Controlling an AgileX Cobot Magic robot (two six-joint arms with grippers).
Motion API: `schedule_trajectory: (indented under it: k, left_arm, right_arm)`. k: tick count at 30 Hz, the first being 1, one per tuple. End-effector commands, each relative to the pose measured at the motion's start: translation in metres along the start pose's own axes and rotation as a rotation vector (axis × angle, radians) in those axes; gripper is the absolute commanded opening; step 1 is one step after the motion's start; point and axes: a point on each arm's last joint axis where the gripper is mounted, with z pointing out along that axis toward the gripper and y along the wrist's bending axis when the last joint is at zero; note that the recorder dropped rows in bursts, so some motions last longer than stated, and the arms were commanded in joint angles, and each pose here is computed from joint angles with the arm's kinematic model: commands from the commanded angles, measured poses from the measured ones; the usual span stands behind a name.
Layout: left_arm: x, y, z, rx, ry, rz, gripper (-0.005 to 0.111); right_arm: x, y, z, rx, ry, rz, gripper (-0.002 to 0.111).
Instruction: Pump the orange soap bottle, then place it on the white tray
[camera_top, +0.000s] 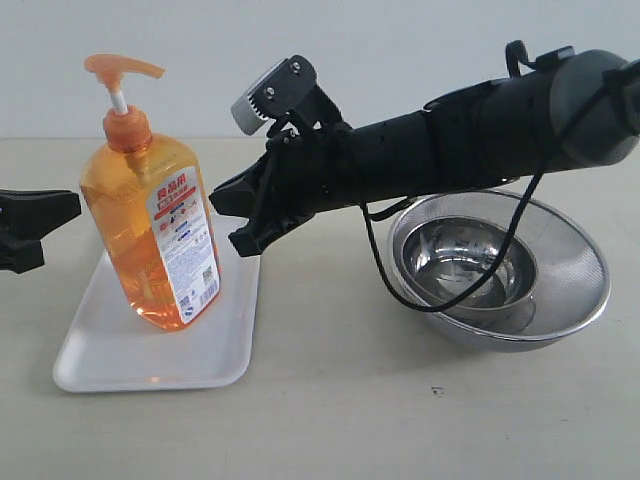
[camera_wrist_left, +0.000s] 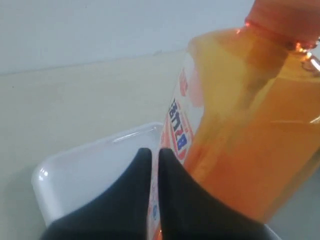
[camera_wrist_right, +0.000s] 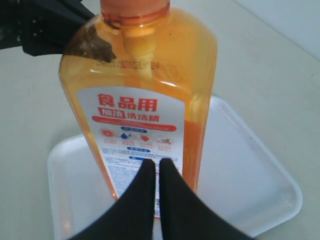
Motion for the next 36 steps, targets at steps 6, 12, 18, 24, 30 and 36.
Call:
schedule_trajectory:
  k: [6,12,18,24,30,36]
  left_arm:
    - [0.004,0.002,0.005,0.003,-0.001,0.007,0.005]
    - [-0.001,0.004,0.006,0.007,-0.014,0.023,0.005]
    - [-0.001,0.004,0.006,0.013,-0.014,0.026,0.005]
    - [0.0,0.004,0.007,0.021,-0.016,0.017,0.005]
    - [0.01,0.006,0.012,0.042,-0.002,-0.015,0.005]
    - [0.01,0.006,0.016,0.08,-0.014,-0.01,0.005]
  right_arm:
    - [-0.002,0.0,0.0,0.007,-0.005,-0.028,0.0]
    - [-0.01,-0.002,0.0,0.009,-0.027,-0.039,0.0]
    - [-0.018,-0.005,0.0,0.015,-0.048,-0.034,0.0]
    - [-0.003,-0.007,0.013,-0.021,-0.025,0.016,0.0]
    - [0.006,-0.007,0.019,-0.039,-0.012,0.033,0.0]
    - [0.006,-0.007,0.019,-0.039,-0.011,0.027,0.0]
